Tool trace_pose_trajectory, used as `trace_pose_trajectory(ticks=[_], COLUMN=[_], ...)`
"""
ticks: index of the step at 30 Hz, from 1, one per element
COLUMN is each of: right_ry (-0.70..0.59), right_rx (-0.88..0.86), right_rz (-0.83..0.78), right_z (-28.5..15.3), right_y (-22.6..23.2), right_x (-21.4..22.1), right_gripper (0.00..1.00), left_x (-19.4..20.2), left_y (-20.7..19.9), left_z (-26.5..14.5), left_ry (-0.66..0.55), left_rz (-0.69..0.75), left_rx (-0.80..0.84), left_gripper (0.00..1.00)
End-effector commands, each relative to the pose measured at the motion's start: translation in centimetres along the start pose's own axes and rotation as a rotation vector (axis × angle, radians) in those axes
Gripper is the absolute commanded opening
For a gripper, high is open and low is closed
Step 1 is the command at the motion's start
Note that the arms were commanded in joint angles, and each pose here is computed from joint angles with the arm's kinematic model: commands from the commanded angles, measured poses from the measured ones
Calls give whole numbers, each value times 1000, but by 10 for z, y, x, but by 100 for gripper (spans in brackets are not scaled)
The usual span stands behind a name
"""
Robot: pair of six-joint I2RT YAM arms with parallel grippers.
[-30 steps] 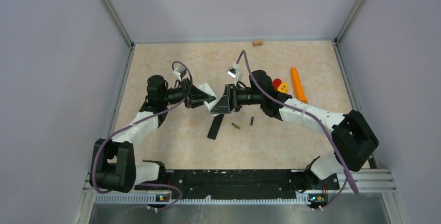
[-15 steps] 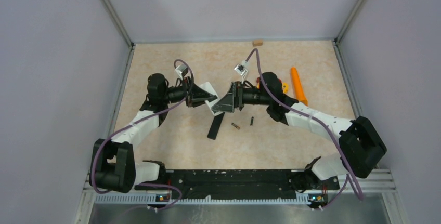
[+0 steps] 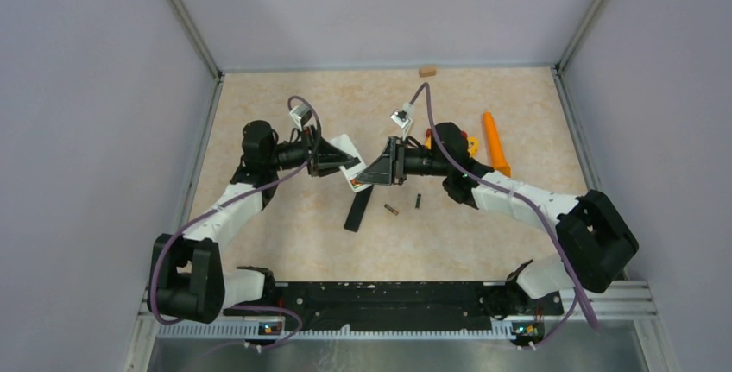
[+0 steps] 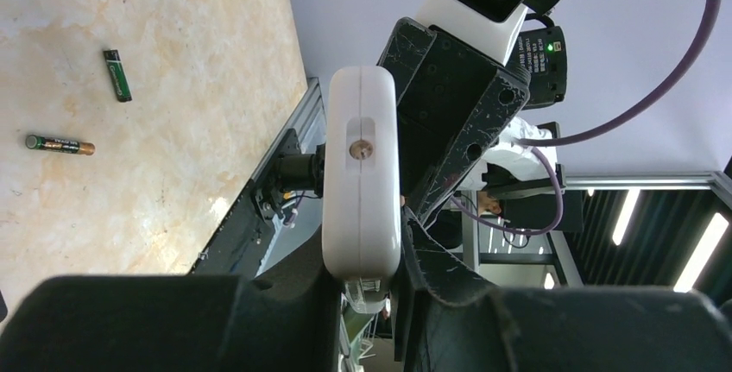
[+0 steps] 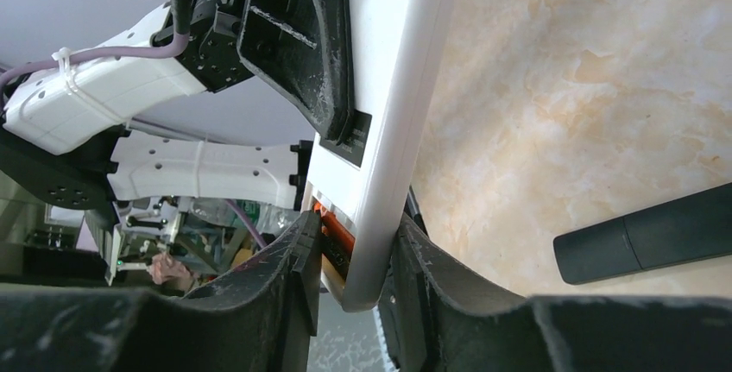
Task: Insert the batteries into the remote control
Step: Load the battery into the remote control.
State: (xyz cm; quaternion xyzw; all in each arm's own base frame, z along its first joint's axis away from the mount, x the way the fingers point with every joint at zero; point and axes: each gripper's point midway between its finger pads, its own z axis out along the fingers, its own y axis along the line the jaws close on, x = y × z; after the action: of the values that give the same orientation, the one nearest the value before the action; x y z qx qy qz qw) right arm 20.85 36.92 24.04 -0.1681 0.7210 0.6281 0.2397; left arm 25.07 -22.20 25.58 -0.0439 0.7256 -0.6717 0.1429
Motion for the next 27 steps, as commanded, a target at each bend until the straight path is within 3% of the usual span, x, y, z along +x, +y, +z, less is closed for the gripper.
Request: trace_pose_trajectory(ticks=[1, 6, 11, 13, 18, 22, 25, 27], right_ry=[-14, -21, -65, -88, -88, -60, 49, 173], right_rx=[-36, 11, 73, 111, 272, 523, 732, 725], right_rz=[-61, -82, -106, -119, -225, -416, -645, -761], right_z=[2, 2, -4, -11, -30, -52, -68, -64], right_y=[10, 7, 13, 12, -20, -87, -140, -159], right_x=[-9, -15, -31, -40, -62, -91, -106, -102], right_gripper=[31, 31, 70, 78, 80, 78, 78, 79], left_x=[-8, -9, -15, -19, -28, -36, -41, -44], left_y=[-23, -24, -15, -4, 34, 51, 59, 61], left_z=[-2, -3, -6, -9, -17, -28, -40, -46], left_ry=[-30, -34, -64, -91, -163, -238, -301, -337], left_rz=[97, 102, 124, 138, 174, 221, 248, 267], left_rx=[33, 33, 1, -45, -212, -289, -354, -382], left_gripper=[0, 0, 0, 0, 0, 0, 0, 0])
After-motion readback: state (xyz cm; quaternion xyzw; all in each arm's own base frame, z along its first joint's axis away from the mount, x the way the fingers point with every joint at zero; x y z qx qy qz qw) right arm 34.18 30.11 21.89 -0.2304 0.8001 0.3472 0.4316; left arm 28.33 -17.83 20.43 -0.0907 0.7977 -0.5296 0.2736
